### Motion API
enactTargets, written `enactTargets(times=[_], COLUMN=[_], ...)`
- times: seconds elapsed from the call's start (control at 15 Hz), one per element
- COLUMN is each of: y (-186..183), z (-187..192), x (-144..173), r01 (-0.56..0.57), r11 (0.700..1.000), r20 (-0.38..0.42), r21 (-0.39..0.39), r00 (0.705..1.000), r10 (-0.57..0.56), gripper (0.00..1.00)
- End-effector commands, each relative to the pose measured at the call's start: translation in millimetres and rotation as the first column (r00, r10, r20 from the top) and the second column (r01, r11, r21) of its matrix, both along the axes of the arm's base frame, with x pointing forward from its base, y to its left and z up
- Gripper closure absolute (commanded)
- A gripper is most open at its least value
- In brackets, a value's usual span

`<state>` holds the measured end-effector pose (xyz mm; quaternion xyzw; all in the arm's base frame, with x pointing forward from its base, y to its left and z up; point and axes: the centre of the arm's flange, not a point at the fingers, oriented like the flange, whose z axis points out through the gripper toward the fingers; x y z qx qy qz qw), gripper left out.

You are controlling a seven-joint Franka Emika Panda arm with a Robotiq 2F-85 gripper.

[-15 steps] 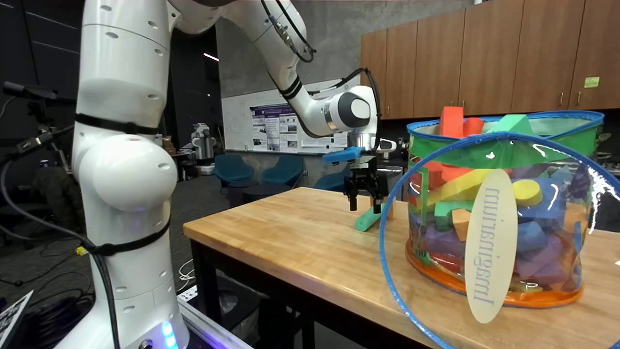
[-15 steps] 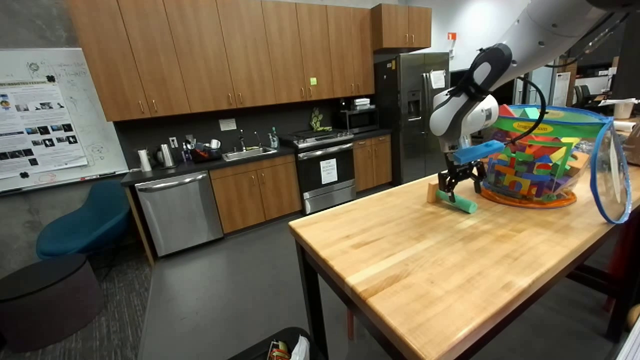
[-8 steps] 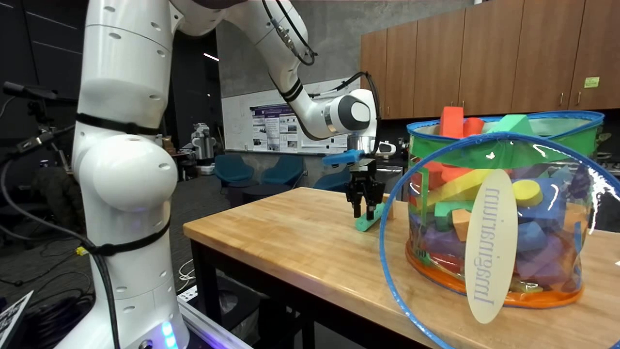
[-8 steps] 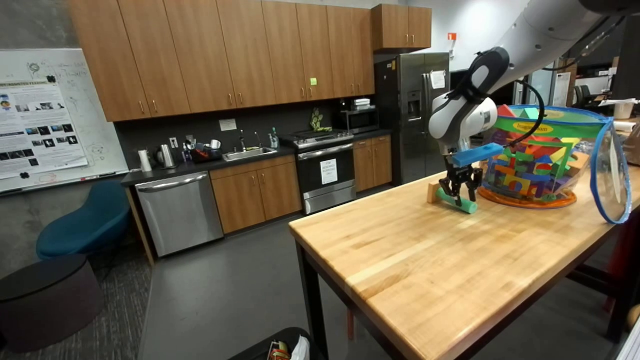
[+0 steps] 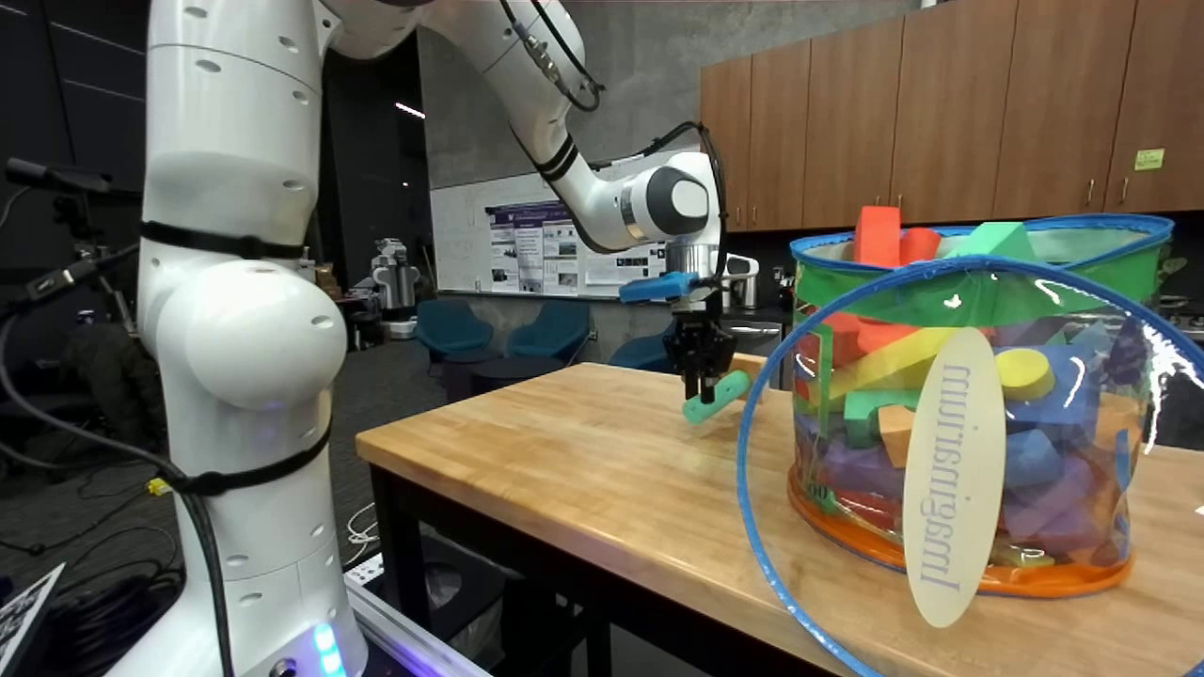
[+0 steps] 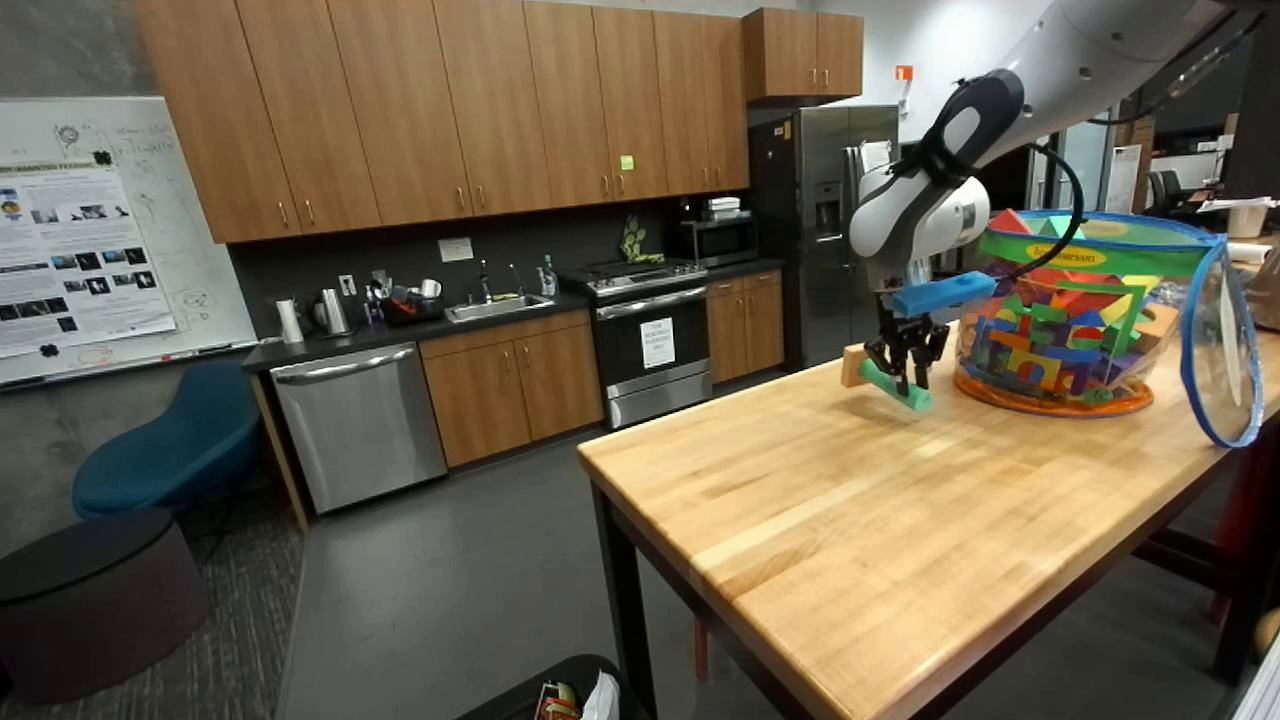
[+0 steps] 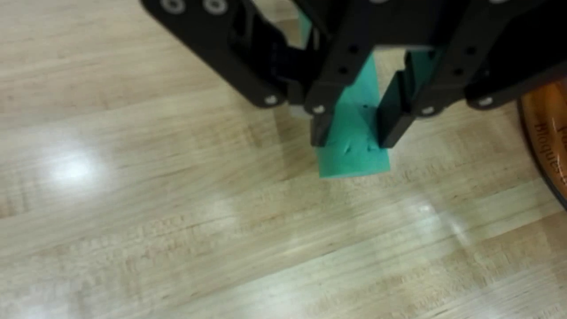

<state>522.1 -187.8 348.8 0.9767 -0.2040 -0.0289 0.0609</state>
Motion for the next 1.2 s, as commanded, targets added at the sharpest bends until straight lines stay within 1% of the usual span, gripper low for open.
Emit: enactTargets(times=[0.0, 0.27, 0.4, 0.87, 1.13], y=[12.5, 18.8, 22.9, 44.5, 42.2], z=[41.8, 83.8, 106.2, 191.1, 235.2], x=[-14.1, -25.9, -35.1, -82.1, -108.8], r01=[-0.004, 0.003, 0.007, 0.005, 0.038], r11=[1.0, 1.0, 1.0, 0.999, 0.998], r20=[0.085, 0.161, 0.185, 0.194, 0.246], r21=[0.013, 0.021, 0.03, 0.044, 0.043], r00=[0.996, 0.987, 0.983, 0.981, 0.968], r10=[0.003, -0.006, -0.013, -0.014, -0.047], gripper=[0.92, 0.92, 0.92, 0.92, 0.92])
